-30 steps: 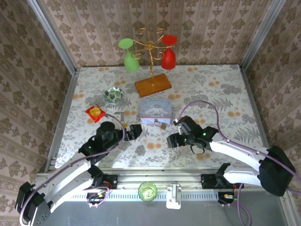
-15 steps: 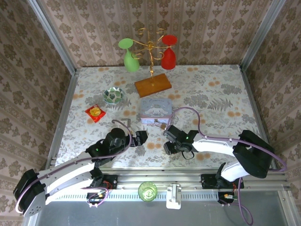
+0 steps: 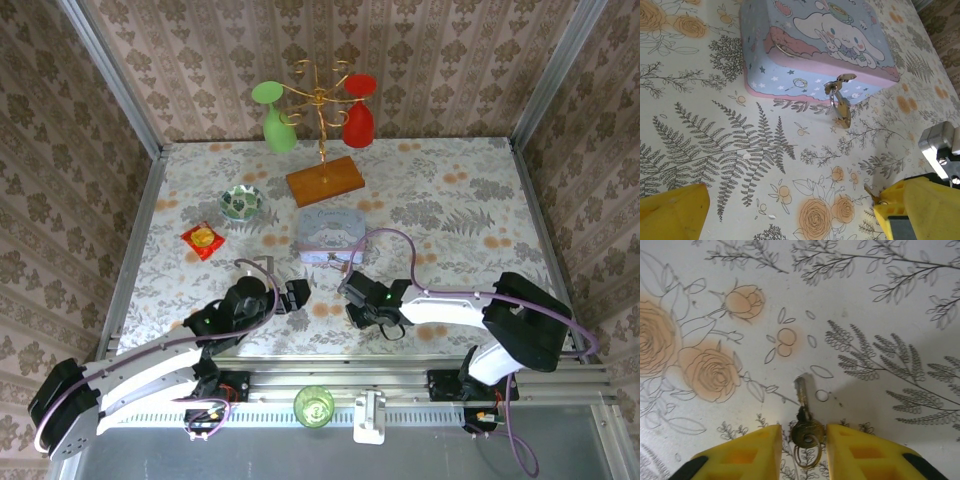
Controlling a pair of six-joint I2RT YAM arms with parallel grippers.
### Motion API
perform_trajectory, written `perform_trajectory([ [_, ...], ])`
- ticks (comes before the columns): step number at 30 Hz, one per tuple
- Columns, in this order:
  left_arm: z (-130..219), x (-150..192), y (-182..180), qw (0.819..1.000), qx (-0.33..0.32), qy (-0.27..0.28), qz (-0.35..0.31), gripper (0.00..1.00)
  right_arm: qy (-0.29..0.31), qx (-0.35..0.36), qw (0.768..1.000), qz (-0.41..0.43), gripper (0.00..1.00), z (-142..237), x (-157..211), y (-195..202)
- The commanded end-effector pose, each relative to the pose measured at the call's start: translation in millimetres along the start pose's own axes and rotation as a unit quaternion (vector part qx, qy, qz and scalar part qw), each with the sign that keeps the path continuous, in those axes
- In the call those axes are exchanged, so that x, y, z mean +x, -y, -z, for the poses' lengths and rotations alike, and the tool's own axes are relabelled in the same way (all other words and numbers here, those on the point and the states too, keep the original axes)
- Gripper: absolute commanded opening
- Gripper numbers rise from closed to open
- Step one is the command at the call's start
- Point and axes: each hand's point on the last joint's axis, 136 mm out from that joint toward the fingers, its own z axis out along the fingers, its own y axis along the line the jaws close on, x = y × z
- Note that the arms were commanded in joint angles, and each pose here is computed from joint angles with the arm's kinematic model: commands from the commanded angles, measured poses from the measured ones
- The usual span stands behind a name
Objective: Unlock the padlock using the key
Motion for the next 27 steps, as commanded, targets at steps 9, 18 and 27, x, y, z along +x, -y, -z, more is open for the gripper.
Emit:
perform_trajectory([
  [9, 2.7, 1.3, -5.0, 1.0, 0.003, 0.016, 0.02, 1.0, 0.023, -0.02, 0.999, -0.045, 0.13, -4.1, 4.1, -7.2],
  [18, -0.2, 2.7, -1.7, 0.999, 0.014, 0.017, 0.025, 1.0, 0.046, -0.091, 0.992, -0.076, 0.0, 5.2, -5.1, -13.2],
  [27, -8.5, 2.8, 36.7, 0.996, 0.07, 0.044, 0.032, 0.97, 0.09, -0.128, 0.985, -0.072, 0.0, 45.0, -27.5, -12.5],
])
